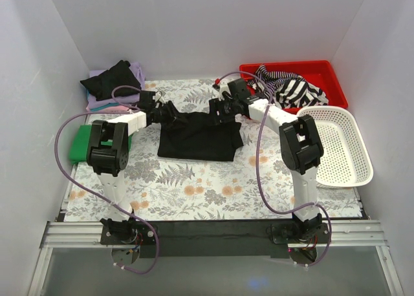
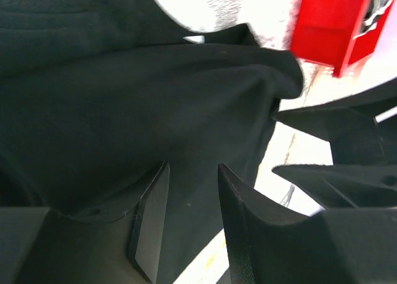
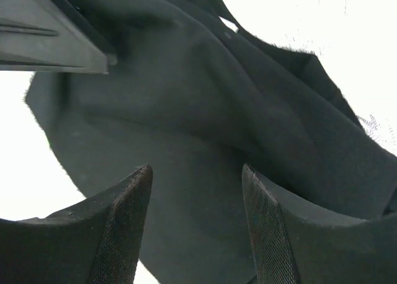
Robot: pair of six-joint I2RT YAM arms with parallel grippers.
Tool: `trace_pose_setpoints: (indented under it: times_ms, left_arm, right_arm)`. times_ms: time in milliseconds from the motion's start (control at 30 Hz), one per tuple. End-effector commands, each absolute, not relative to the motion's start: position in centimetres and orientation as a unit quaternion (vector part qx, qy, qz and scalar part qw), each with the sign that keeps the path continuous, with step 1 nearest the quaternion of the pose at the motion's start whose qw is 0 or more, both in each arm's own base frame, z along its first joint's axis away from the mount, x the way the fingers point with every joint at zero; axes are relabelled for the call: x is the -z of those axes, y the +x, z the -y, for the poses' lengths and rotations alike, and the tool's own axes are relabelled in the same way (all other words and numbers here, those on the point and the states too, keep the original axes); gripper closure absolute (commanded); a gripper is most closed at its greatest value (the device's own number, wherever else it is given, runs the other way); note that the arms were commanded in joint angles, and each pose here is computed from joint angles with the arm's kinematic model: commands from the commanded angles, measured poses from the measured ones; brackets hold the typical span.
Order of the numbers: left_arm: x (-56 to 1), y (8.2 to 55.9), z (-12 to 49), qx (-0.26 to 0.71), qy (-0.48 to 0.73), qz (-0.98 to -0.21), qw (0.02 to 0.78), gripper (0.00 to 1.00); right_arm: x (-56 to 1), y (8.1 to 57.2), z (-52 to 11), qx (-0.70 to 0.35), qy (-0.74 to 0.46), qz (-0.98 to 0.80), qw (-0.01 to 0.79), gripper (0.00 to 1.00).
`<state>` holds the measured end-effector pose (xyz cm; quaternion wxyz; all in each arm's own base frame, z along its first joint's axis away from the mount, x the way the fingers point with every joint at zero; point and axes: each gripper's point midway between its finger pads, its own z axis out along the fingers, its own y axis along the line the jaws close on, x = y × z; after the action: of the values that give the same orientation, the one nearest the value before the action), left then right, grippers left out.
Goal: Fold and stack the t-shirts
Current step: Fold the tshirt
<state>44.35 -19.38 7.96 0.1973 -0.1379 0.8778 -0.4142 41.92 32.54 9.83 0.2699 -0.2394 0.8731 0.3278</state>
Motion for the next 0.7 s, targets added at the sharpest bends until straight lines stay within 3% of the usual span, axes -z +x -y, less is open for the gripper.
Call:
trace_pose_setpoints:
  times_ms: [0,667]
  left_arm:
    - [-9.5,45.5,20.3,0.444,-0.116,-0.864,0.207,0.64]
    - [-5.6,53.4,18.9,0.373,-0.098,-0.874,0.294,0.66]
  right_arm:
    - [-8.8,42.9,-32.5,-0.323,-0.232,-0.878,0.264,0.35]
    - [-3.7,52.8,-29.7,-0.242,-0.172,-0.91,0.29,0.32]
